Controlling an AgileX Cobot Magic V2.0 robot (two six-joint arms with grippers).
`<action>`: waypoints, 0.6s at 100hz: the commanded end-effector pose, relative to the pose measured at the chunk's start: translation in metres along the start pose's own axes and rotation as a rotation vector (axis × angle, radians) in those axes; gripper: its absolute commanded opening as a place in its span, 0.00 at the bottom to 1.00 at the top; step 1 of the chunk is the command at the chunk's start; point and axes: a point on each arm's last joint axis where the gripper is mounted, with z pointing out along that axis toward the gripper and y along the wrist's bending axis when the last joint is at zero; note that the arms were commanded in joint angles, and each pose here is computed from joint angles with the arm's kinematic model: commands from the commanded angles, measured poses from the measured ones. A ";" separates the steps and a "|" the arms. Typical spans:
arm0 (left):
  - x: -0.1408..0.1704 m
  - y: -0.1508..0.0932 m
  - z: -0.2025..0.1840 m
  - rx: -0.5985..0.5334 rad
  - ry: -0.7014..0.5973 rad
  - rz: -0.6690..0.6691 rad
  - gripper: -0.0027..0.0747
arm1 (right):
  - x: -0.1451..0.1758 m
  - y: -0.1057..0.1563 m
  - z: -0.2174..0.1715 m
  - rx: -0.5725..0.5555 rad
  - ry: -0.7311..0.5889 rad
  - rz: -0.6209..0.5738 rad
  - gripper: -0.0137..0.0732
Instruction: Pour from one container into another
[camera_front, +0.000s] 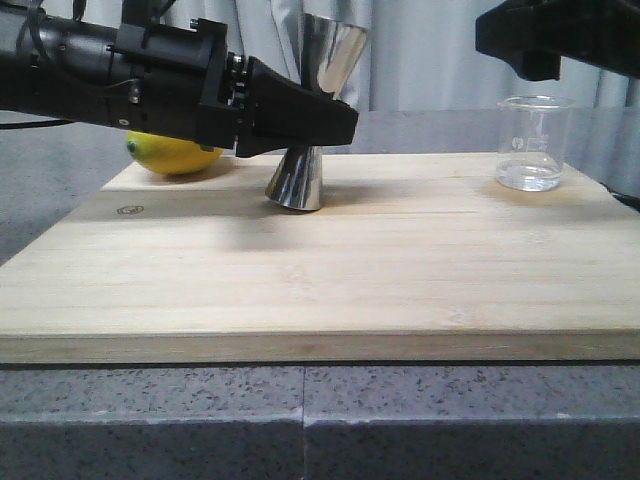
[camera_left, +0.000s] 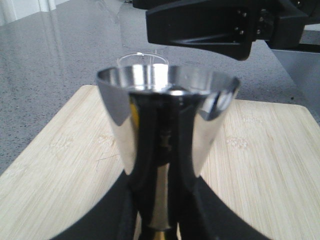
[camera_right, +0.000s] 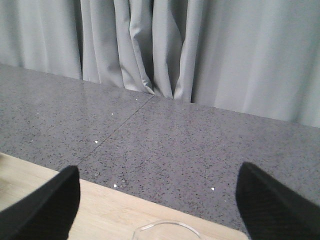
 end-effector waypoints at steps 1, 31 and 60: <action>-0.025 -0.002 -0.005 0.017 -0.093 0.021 0.04 | -0.021 -0.003 -0.001 0.014 -0.127 -0.015 0.82; -0.025 -0.002 -0.005 0.017 -0.093 0.021 0.12 | -0.021 -0.003 -0.001 0.014 -0.127 -0.015 0.82; -0.024 -0.003 -0.005 0.029 -0.087 0.026 0.18 | -0.021 -0.003 -0.001 0.014 -0.135 -0.023 0.82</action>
